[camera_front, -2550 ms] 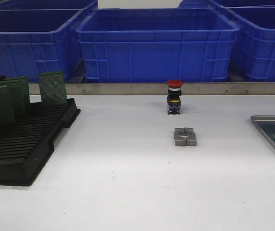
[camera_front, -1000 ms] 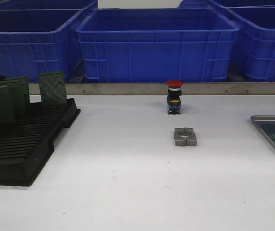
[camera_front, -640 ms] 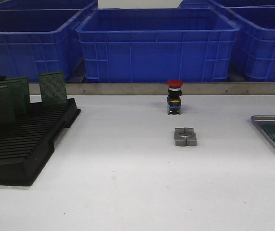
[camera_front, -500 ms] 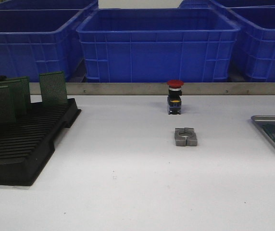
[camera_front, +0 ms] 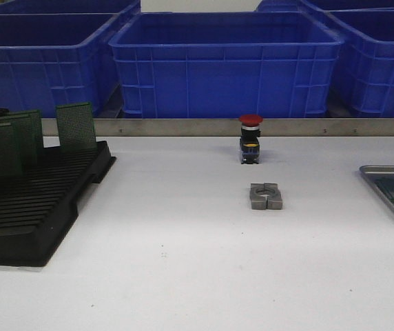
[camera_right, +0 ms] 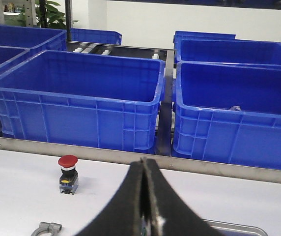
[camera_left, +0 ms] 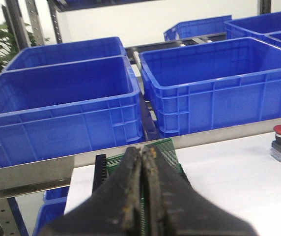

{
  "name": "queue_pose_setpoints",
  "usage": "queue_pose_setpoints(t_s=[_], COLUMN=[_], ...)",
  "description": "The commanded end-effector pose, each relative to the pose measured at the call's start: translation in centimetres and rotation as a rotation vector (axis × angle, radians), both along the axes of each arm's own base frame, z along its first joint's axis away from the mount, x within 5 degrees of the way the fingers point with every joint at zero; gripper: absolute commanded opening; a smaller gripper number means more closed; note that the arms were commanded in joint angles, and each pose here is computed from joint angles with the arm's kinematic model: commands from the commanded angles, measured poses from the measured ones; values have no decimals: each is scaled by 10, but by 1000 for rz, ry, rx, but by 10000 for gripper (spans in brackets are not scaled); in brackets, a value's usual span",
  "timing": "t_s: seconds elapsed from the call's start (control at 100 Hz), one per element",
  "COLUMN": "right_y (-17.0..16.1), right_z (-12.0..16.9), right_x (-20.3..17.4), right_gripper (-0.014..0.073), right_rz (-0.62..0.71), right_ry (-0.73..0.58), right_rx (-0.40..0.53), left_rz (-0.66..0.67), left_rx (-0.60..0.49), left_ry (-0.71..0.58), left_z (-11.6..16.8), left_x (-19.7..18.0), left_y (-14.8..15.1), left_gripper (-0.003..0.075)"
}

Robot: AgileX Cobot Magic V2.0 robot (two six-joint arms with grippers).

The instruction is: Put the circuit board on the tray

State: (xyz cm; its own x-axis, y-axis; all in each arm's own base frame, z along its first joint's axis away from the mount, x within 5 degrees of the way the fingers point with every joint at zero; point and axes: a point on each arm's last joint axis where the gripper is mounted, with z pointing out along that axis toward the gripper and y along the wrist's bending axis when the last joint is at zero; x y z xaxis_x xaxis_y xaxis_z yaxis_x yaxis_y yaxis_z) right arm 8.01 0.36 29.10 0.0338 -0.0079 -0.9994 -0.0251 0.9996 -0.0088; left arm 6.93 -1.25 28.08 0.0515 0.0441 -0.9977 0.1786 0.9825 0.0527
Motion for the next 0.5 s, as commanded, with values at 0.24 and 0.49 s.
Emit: queue_pose_setpoints(t_s=[0.24,0.49], right_y=[-2,-2], right_z=[9,9], right_x=[0,0], right_gripper=[-69,-69], right_rz=[-27,-27], right_ry=[-33,-33], right_rx=[14,14], left_rz=[24,18], left_rx=[-56,-64], left_ry=[-156,-131], left_z=[-32,-57], left_x=[-24,-19], left_y=[6,4], left_gripper=[-18,-18])
